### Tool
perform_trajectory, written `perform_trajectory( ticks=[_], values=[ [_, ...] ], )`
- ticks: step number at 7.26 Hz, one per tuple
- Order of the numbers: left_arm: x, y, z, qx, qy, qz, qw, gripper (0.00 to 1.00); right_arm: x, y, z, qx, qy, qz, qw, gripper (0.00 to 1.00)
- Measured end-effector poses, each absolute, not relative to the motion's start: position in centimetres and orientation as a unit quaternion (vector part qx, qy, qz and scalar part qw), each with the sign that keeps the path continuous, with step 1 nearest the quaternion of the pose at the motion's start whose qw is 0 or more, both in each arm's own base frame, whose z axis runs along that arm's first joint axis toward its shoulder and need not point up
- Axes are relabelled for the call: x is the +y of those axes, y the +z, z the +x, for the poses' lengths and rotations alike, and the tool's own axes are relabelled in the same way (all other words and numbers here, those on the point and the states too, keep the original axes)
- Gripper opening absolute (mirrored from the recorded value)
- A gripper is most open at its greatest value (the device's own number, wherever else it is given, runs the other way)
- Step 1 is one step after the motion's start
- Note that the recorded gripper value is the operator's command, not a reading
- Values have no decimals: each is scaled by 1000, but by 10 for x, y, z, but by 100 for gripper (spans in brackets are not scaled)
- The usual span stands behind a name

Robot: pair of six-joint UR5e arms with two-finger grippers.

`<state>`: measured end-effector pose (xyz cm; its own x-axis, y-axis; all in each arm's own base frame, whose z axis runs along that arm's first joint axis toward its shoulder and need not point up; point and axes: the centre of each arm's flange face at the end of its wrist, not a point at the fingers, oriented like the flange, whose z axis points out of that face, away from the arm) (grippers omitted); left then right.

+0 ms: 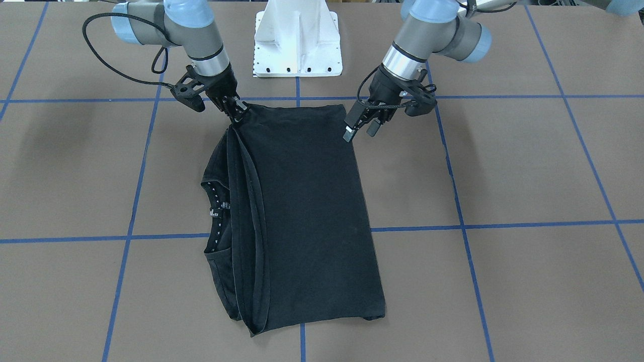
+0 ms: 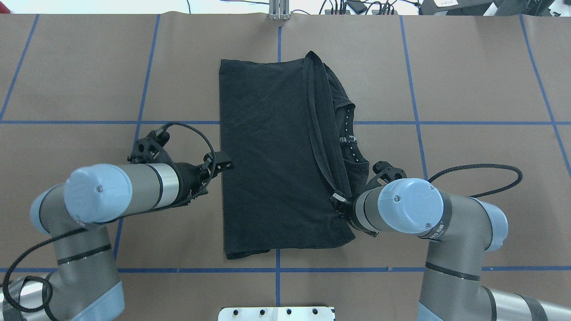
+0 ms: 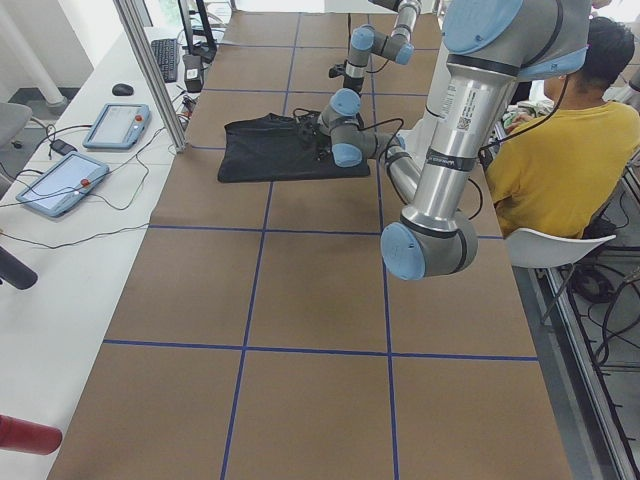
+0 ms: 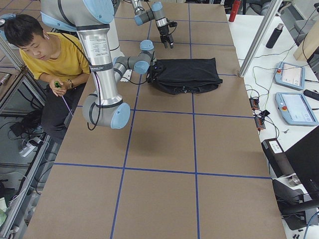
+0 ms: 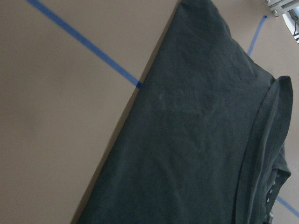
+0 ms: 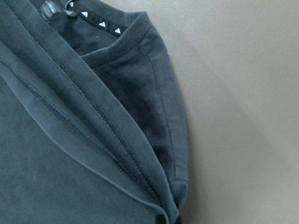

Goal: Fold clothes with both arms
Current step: 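Move the left gripper to the shirt's corner nearest the robot and grasp it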

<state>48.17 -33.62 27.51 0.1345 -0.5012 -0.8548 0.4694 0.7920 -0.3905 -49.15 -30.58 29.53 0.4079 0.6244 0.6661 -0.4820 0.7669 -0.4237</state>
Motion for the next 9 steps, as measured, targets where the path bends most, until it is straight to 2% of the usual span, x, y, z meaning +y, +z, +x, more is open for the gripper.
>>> perform_trajectory(
  ticks=[2, 4, 5, 6, 7, 9],
  values=[
    [-272, 293, 518, 554, -323, -64, 764, 85, -304, 294, -488, -434, 330, -84, 834, 0],
    [-243, 301, 534, 544, -319, -87, 771, 73, -304, 294, -488, -434, 329, -85, 834, 0],
    [-238, 304, 538, 540, -317, -91, 774, 58, -303, 294, -488, -434, 329, -85, 834, 0],
    [-235, 306, 542, 538, -317, -92, 776, 33, -303, 294, -488, -434, 329, -86, 834, 0],
    [-235, 307, 543, 537, -317, -93, 776, 2, -303, 294, -487, -434, 329, -86, 834, 0],
    [-234, 307, 544, 536, -317, -93, 777, 0, -303, 294, -487, -434, 329, -86, 835, 0]
  ],
)
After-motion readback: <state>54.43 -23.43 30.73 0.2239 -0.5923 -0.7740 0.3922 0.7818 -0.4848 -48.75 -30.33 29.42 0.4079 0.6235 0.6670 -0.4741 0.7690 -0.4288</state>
